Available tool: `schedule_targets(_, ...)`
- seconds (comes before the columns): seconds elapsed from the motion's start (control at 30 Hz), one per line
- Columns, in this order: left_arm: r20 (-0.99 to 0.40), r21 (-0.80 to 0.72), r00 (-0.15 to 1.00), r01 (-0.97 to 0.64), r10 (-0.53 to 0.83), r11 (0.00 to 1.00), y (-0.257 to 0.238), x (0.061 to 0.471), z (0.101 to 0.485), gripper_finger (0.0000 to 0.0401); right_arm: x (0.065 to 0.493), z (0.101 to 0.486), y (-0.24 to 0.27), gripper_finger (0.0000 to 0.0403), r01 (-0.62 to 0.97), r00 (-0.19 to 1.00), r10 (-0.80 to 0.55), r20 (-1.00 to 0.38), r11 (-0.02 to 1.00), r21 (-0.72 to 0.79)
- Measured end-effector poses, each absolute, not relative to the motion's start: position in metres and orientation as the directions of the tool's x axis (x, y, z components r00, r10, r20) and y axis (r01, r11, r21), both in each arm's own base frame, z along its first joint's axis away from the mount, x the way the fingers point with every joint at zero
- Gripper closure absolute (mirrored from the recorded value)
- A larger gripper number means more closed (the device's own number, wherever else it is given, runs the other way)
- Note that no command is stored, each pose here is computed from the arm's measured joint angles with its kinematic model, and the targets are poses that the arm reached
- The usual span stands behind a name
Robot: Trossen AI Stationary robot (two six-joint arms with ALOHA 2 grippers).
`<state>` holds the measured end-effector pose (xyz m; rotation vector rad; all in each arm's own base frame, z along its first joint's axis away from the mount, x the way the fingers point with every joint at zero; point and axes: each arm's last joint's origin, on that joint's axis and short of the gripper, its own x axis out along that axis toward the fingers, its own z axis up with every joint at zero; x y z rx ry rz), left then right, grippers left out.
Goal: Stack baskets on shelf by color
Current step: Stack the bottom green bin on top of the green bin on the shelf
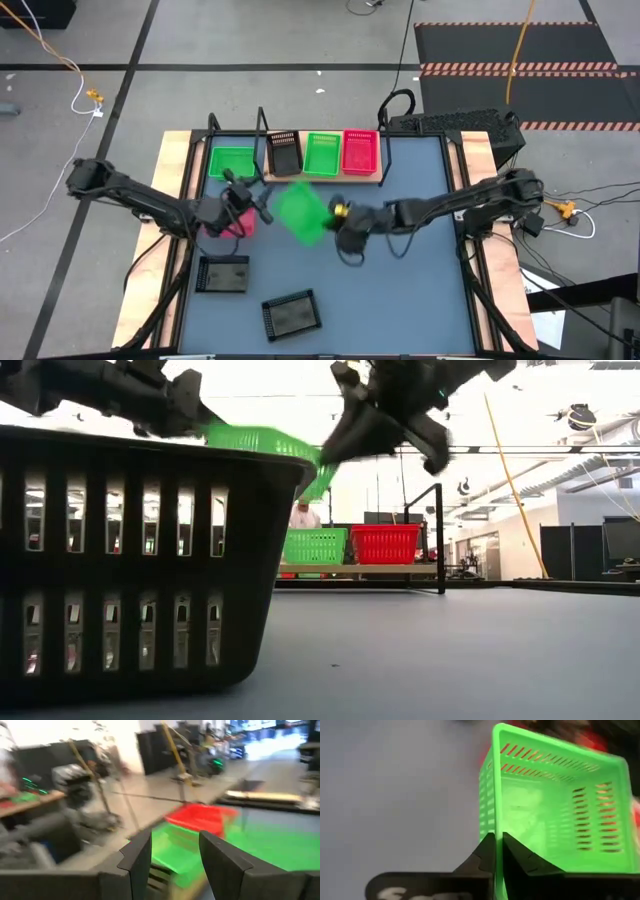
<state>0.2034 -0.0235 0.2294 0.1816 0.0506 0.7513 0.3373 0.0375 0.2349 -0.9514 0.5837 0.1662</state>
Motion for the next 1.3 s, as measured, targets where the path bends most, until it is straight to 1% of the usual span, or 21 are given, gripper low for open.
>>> schedule_targets(0.07, 0.048, 0.2, 0.716, -0.69, 0.696, 0.696, -0.021, 0.195, 0.24, 0.0233, 0.335, 0.253, 0.02, 0.0398, -0.156, 0.853, -0.293, -0.431, 0.645, -0.748)
schedule_targets(0.13, 0.057, 0.21, 0.714, -0.692, 0.698, 0.69, -0.019, 0.188, 0.246, 0.0233, 0.333, 0.268, 0.0, 0.0399, 0.112, 0.811, -0.479, -0.336, 0.691, -0.714)
schedule_targets(0.17, 0.057, 0.209, 0.713, -0.693, 0.698, 0.69, -0.019, 0.185, 0.248, 0.0233, 0.334, 0.275, -0.01, 0.0399, 0.214, 0.781, -0.538, -0.318, 0.708, -0.673)
schedule_targets(0.2, 0.05, 0.211, 0.714, -0.691, 0.698, 0.692, -0.018, 0.183, 0.248, 0.0233, 0.336, 0.284, -0.019, 0.04, 0.273, 0.764, -0.56, -0.319, 0.73, -0.626)
schedule_targets(0.23, 0.038, 0.217, 0.714, -0.689, 0.699, 0.692, -0.017, 0.181, 0.248, 0.0233, 0.339, 0.29, -0.026, 0.04, 0.296, 0.756, -0.559, -0.341, 0.757, -0.583)
schedule_targets(0.3, 0.004, 0.217, 0.712, -0.686, 0.702, 0.695, -0.016, 0.179, 0.244, 0.0233, 0.35, 0.301, -0.039, 0.04, 0.307, 0.751, -0.538, -0.383, 0.798, -0.519)
schedule_targets(0.37, -0.037, 0.207, 0.707, -0.686, 0.706, 0.698, -0.015, 0.178, 0.237, 0.0233, 0.365, 0.307, -0.052, 0.0401, 0.306, 0.725, -0.548, -0.417, 0.799, -0.518)
schedule_targets(0.43, -0.077, 0.19, 0.699, -0.69, 0.711, 0.699, -0.014, 0.178, 0.231, 0.0233, 0.375, 0.307, -0.063, 0.0401, 0.278, 0.676, -0.548, -0.492, 0.809, -0.518)
schedule_targets(0.6, -0.175, 0.193, 0.675, -0.69, 0.717, 0.697, -0.013, 0.174, 0.216, 0.0233, 0.385, 0.283, -0.09, 0.0401, 0.262, 0.547, -0.542, -0.638, 0.835, -0.484)
schedule_targets(0.73, -0.228, 0.231, 0.653, -0.685, 0.722, 0.691, -0.012, 0.171, 0.208, 0.0233, 0.388, 0.262, -0.101, 0.0401, 0.208, 0.498, -0.504, -0.706, 0.859, -0.467)
schedule_targets(0.83, -0.238, 0.248, 0.645, -0.682, 0.726, 0.688, -0.011, 0.17, 0.206, 0.0233, 0.389, 0.256, -0.104, 0.0401, 0.16, 0.494, -0.472, -0.73, 0.875, -0.457)
schedule_targets(1.0, -0.244, 0.258, 0.643, -0.679, 0.726, 0.688, -0.011, 0.17, 0.205, 0.0233, 0.39, 0.256, -0.105, 0.04, 0.116, 0.523, -0.413, -0.745, 0.901, -0.418)
schedule_targets(1.3, -0.266, 0.265, 0.634, -0.676, 0.726, 0.688, -0.011, 0.168, 0.202, 0.0233, 0.384, 0.251, -0.105, 0.04, 0.086, 0.474, -0.386, -0.791, 0.915, -0.394)
